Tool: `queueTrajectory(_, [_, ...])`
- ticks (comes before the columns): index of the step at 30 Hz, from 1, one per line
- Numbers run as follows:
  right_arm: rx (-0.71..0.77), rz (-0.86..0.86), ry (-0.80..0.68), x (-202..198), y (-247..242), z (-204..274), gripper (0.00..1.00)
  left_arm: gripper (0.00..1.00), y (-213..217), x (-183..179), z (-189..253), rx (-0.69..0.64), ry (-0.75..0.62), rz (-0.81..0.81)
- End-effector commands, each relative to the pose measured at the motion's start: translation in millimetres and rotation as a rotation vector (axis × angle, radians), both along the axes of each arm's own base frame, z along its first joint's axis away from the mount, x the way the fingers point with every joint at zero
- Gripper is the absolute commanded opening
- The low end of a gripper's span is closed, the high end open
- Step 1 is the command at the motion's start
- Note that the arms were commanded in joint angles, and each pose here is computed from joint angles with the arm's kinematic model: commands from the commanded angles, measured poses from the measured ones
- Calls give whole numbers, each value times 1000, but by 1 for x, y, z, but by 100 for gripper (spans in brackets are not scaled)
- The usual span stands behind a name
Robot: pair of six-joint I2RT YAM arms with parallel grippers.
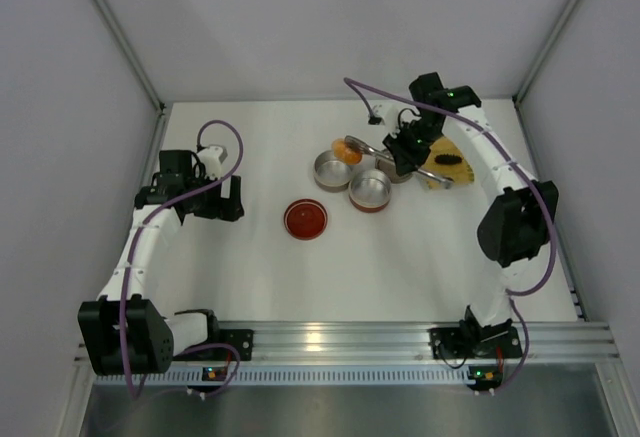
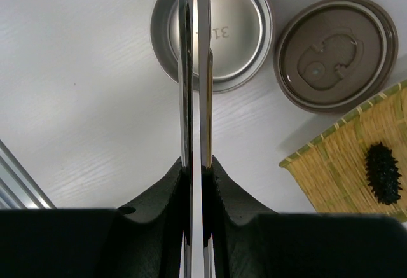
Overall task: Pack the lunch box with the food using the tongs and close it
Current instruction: Place the fake food in the packing box.
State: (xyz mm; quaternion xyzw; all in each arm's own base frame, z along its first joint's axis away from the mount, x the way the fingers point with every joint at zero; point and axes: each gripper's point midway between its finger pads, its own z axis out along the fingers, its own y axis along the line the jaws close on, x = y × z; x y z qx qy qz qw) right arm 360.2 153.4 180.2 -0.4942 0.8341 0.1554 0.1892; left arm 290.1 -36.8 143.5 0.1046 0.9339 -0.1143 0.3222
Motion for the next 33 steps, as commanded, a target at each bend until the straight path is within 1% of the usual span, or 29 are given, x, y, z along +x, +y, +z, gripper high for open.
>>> queueTrajectory(1, [47,7,-49,13,26,1,0,98,-1,9,3,-3,-40,-6])
queueTrajectory(13, [37,19,-24,27,57,-32,0,98,1,7,2,12,-40,-7])
queueTrajectory(21, [6,15,-8,32,55,-52,0,98,1,8,0,17,-39,-9])
queueTrajectory(33, [-20,22,66,18,50,-75,0,98,2,8,-6,17,-26,-10])
